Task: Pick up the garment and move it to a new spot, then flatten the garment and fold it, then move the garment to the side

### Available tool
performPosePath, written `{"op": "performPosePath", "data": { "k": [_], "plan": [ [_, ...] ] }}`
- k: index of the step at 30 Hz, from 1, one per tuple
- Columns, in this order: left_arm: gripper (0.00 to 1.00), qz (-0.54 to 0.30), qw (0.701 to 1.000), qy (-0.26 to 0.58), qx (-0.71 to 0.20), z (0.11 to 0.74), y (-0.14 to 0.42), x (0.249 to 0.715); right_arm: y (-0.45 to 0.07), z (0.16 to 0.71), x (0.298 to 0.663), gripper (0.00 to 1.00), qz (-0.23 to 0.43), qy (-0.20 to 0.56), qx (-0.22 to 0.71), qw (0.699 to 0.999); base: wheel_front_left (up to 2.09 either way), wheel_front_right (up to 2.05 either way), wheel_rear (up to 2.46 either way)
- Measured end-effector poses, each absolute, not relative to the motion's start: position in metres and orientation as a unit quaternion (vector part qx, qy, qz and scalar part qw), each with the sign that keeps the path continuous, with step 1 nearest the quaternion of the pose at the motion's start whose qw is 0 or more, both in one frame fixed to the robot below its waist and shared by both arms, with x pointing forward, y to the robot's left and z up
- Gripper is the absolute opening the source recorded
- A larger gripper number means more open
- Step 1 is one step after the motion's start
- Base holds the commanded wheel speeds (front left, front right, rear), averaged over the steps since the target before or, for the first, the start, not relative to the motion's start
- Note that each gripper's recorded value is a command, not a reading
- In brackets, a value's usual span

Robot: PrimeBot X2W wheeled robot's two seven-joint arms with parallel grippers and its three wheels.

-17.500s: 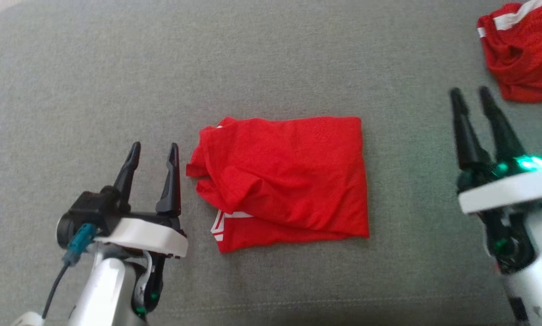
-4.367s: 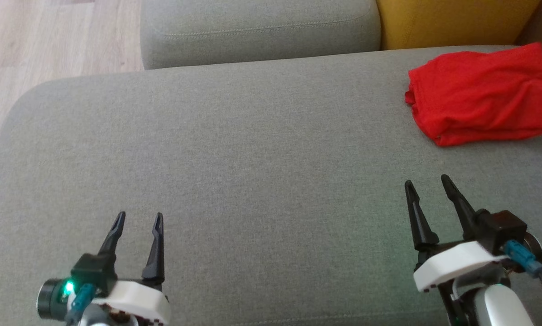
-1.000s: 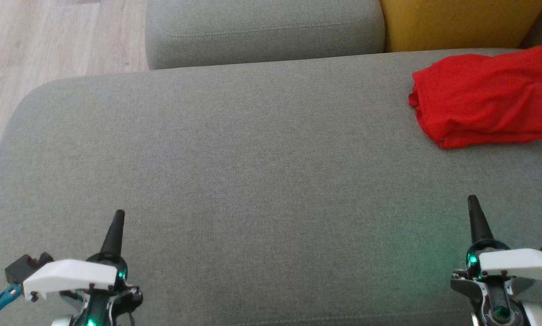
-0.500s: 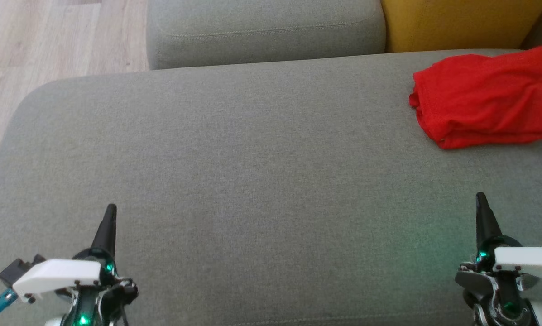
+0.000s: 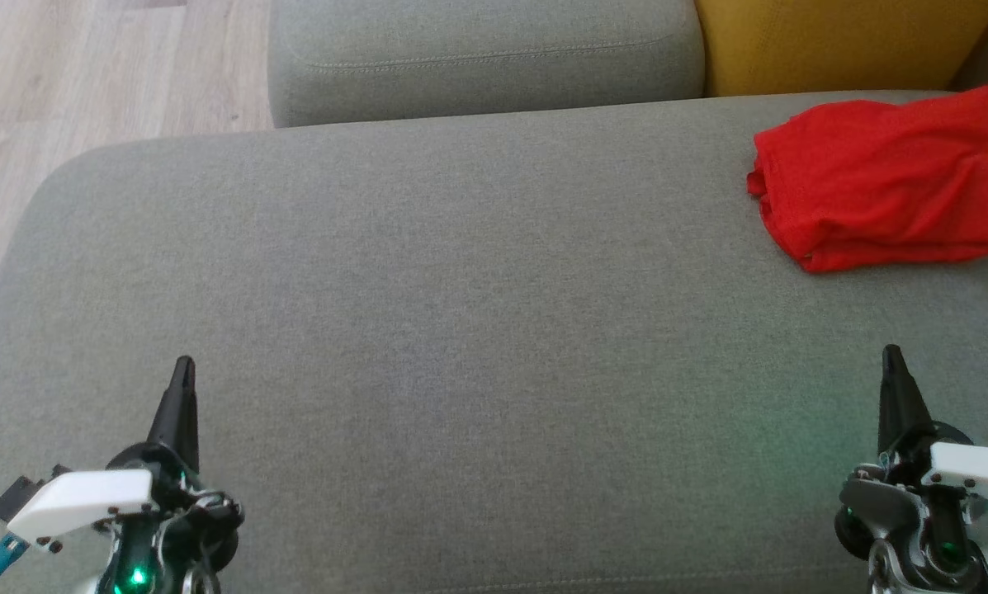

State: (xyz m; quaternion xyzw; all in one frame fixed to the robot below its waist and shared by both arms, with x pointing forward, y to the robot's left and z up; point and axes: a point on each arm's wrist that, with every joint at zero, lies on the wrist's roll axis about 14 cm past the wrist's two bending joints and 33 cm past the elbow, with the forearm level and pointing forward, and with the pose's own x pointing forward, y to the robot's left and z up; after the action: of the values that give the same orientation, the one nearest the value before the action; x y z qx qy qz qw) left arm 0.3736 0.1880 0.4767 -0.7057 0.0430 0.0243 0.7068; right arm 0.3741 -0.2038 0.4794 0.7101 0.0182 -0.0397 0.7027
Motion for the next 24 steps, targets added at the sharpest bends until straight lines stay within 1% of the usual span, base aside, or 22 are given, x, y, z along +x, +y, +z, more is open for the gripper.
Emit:
{"op": "performPosePath", "data": {
  "k": [24],
  "plan": [
    [0.00,0.022,0.704,0.044,-0.709,0.4771,0.1869,0.3739,-0.2045,0.4796,0.3742,0.00,-0.039,0.018,0.713,0.700,0.00,0.00,0.00]
  ]
}}
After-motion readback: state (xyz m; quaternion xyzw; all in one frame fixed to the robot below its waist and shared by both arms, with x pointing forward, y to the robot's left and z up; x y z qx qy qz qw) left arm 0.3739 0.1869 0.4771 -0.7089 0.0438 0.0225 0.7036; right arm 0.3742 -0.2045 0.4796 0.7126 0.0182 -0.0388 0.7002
